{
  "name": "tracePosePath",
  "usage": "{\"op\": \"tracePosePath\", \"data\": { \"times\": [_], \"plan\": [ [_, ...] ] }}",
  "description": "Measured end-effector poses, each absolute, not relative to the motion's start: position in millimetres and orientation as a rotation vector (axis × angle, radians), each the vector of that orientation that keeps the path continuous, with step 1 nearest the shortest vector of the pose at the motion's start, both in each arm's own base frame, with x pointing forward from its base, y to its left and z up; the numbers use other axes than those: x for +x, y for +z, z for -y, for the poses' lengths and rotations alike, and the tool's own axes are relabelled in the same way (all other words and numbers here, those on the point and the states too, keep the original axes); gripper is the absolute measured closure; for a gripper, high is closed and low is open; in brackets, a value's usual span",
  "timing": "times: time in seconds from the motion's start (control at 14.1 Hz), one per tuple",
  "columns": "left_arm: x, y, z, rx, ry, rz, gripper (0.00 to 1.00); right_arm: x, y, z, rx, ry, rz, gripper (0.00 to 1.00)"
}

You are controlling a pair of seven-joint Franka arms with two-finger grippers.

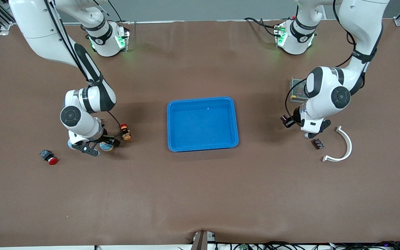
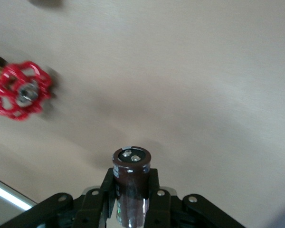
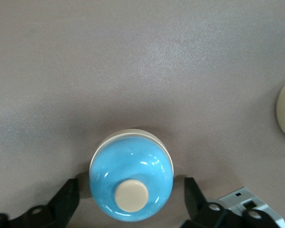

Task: Place electrolytic capacitor and blue bell in tray
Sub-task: 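Carry the bell and capacitor over the blue tray with both grippers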

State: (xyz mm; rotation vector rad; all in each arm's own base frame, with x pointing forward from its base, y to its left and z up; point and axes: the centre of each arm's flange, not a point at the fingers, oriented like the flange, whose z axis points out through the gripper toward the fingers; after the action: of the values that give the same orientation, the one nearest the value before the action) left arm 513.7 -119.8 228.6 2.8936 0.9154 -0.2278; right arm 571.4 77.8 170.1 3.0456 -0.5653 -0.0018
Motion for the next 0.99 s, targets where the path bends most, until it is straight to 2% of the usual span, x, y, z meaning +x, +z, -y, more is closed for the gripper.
{"op": "tracePosePath", "data": {
  "times": [0.14, 0.21, 0.5, 0.71, 0.99],
  "plan": [
    [514, 237, 149, 2.885, -0.216, -0.941, 0.7, 573, 174, -77, 3.047, 0.01, 0.57, 0.31],
    [513, 239, 164, 2.882, -0.212, -0.952, 0.7, 575, 178, -75, 3.048, 0.02, 0.575, 0.36],
    [496, 245, 222, 2.871, -0.217, -1.013, 0.7, 578, 208, -71, 3.03, -0.035, 0.625, 0.36],
    [480, 247, 263, 2.853, -0.223, -1.085, 0.7, 584, 247, -86, 3.026, -0.098, 0.907, 0.36],
    [464, 251, 315, 2.816, -0.225, -1.176, 0.7, 589, 285, -175, 2.896, -0.055, 1.398, 0.36]
  ]
}}
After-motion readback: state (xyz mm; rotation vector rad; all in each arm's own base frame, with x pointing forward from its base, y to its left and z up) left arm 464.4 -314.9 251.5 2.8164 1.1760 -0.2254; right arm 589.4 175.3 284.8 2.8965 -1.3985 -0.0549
